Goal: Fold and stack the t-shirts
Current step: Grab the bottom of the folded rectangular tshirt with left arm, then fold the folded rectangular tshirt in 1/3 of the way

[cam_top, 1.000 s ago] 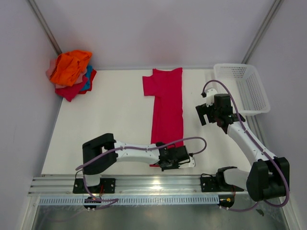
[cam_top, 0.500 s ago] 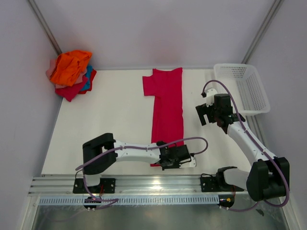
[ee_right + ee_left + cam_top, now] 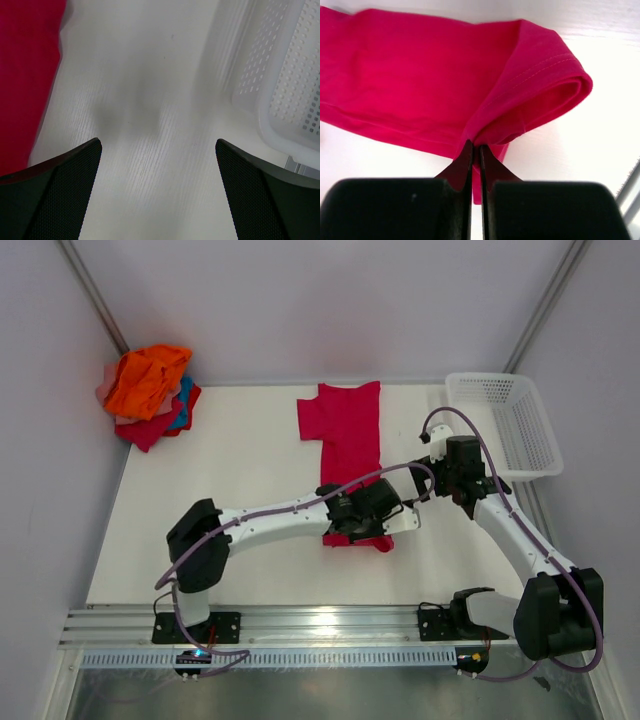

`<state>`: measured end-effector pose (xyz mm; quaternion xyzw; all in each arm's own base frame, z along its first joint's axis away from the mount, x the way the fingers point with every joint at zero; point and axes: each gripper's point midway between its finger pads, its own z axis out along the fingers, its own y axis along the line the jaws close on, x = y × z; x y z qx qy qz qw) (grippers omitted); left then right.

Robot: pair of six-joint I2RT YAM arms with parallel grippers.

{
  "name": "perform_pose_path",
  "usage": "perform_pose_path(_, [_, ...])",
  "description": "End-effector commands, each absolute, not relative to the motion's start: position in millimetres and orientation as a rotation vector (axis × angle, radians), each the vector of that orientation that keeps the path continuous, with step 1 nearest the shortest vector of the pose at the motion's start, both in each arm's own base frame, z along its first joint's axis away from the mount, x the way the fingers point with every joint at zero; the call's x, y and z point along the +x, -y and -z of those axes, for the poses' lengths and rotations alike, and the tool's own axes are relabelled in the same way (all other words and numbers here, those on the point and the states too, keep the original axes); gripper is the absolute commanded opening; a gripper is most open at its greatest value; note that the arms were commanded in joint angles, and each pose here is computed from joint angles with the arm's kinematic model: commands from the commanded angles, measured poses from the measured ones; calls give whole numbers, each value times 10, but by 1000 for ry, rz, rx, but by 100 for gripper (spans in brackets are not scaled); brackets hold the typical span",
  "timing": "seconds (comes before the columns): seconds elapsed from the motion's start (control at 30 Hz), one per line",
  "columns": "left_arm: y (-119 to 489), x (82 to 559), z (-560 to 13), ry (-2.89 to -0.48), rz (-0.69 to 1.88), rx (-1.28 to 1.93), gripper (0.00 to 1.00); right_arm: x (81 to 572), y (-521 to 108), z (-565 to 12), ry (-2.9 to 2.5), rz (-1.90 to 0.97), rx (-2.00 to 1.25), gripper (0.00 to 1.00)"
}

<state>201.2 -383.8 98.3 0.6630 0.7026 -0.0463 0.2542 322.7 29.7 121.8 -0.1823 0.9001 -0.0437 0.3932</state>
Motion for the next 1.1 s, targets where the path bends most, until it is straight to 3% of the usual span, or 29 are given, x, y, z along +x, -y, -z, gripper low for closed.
perform_pose_path(0.0, [3914, 2315, -1165, -1845, 108, 1801, 0, 3314, -307, -1356, -2234, 124, -443, 99])
perform_pose_path(0.63, [3967, 4221, -1631, -1744, -87, 1563, 0, 3356, -245, -1322, -2252, 168, -423, 99])
perform_pose_path(1.07, [3911, 4844, -1640, -1685, -189, 1478, 0, 3383, -222, -1287, -2271, 184, -411, 99])
